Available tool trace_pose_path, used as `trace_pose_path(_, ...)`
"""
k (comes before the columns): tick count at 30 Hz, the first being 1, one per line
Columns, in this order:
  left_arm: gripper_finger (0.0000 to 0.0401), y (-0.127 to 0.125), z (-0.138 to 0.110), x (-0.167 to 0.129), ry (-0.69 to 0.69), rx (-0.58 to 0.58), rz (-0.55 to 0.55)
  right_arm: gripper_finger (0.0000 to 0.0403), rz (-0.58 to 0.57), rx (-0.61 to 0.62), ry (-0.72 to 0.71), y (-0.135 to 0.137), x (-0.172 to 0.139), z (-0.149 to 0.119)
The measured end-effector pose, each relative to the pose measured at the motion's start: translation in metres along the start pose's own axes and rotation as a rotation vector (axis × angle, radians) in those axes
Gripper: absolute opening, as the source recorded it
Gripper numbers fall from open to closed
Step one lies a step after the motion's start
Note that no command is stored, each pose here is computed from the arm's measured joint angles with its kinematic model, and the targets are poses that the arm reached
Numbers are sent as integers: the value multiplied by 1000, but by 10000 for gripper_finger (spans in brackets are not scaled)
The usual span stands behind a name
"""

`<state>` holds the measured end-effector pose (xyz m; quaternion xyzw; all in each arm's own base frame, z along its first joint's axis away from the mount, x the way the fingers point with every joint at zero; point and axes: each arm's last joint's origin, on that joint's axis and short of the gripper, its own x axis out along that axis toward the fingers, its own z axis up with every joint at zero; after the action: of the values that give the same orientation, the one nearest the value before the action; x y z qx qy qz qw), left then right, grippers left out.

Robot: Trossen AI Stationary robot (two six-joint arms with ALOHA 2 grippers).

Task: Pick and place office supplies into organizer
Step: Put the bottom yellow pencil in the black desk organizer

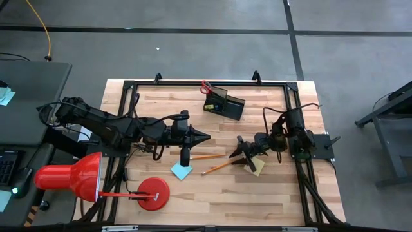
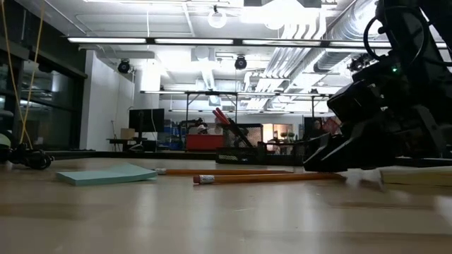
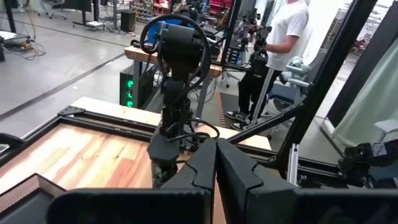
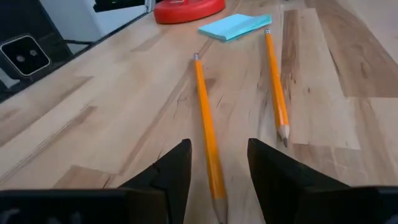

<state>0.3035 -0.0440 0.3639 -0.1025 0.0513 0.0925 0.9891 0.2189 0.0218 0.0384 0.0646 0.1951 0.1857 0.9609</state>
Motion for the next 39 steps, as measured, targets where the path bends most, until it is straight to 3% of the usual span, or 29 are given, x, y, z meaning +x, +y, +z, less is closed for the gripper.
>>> trace_pose_path(14,3,0,0,0,-2,-1,3,135,-32,-43,39,9,5,-4)
trace_pose_path(18,3,0,0,0,-1,0,3,123,21,-60,42,9,12,-2)
trace_pose_path(22,3,0,0,0,-1,0,4,93,71,-81,52,12,23,1)
trace_pose_path(26,3,0,0,0,-1,0,4,38,93,-88,58,15,27,1)
trace_pose_path(29,3,0,0,0,0,1,4,9,84,-80,56,16,27,1)
trace_pose_path(34,3,0,0,0,1,8,4,5,53,-62,65,15,25,3)
trace_pose_path(39,3,0,0,0,0,8,7,3,-45,42,75,14,18,16)
